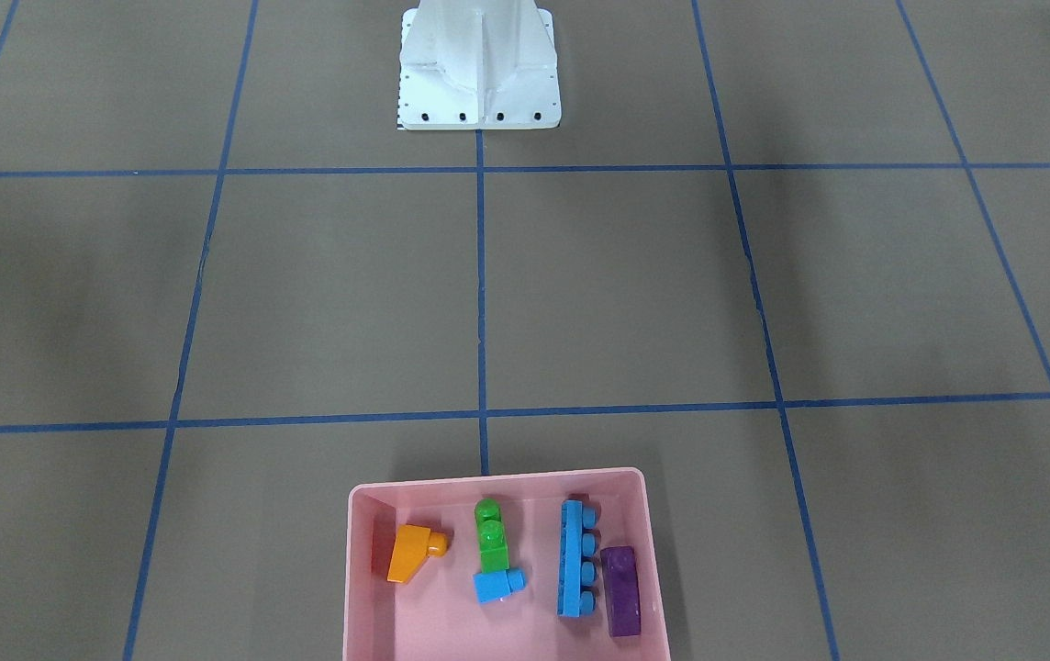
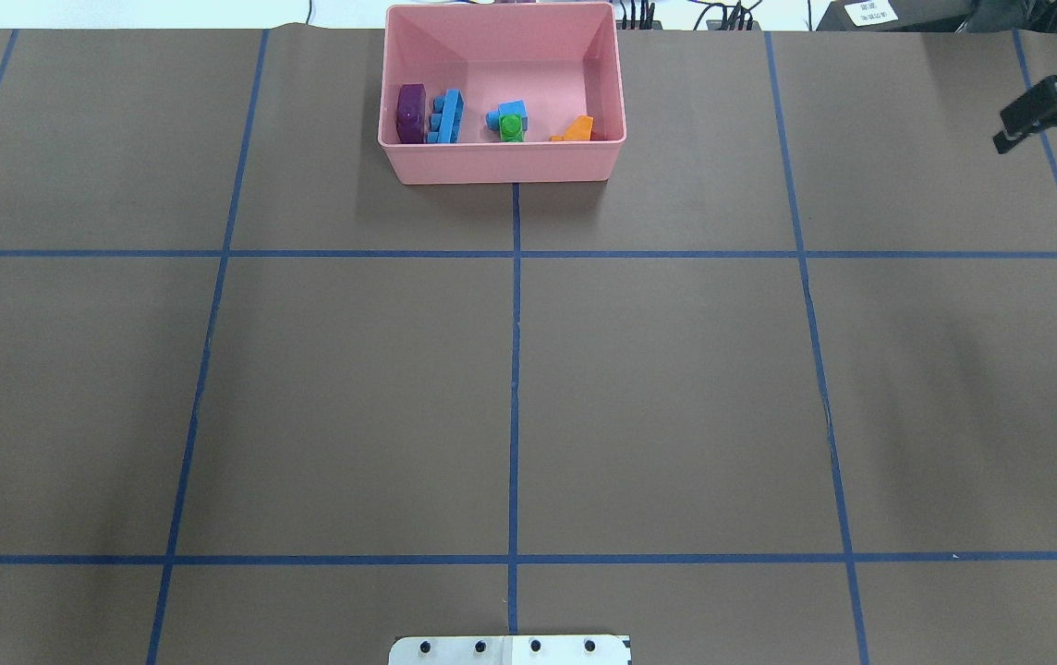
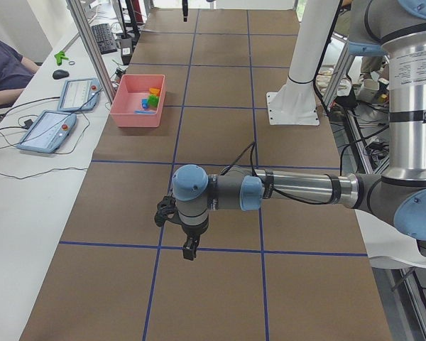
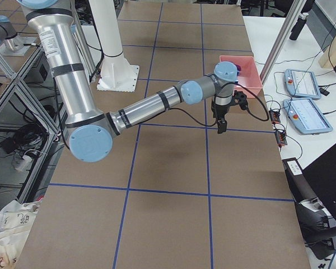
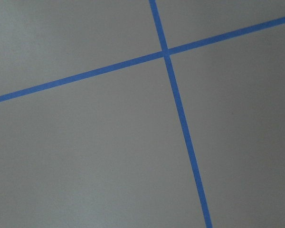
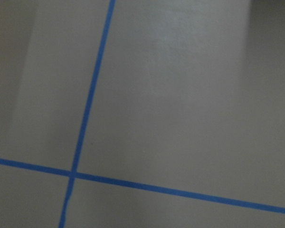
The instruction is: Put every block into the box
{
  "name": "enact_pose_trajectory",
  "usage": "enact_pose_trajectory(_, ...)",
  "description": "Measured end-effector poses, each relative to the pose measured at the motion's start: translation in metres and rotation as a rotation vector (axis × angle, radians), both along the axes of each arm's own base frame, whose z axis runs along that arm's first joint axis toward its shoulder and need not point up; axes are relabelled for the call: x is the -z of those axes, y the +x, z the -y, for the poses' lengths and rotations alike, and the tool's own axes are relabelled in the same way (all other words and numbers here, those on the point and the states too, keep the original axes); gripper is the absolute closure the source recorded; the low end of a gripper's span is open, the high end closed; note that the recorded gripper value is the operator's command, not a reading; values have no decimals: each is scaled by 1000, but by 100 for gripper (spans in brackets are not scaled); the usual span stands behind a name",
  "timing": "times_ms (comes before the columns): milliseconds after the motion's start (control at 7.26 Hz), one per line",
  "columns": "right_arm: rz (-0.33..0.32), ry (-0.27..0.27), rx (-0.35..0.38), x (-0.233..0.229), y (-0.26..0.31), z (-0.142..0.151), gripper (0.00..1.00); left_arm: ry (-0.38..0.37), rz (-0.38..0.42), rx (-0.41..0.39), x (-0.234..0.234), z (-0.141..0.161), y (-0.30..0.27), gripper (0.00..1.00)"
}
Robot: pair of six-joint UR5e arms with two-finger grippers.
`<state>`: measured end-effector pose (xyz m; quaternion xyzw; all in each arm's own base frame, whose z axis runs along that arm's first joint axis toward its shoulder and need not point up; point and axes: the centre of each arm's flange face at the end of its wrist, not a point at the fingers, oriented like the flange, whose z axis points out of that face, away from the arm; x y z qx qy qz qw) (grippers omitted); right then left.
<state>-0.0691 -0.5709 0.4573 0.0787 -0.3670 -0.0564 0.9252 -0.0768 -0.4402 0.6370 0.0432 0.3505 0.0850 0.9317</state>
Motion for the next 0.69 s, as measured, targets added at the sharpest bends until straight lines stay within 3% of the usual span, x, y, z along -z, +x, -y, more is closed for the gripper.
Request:
enact_pose_trajectory(276, -33, -16, 26, -79, 65, -93, 0, -4, -3, 15, 2, 1, -1, 0)
enact_pose_trajectory(551, -54, -105, -35, -143, 118, -173, 0, -4, -4, 17, 2, 1, -1, 0)
enact_pose_trajectory(689, -64, -153, -65, -163, 133, -195, 0, -3, -5, 17, 2, 0, -1, 0)
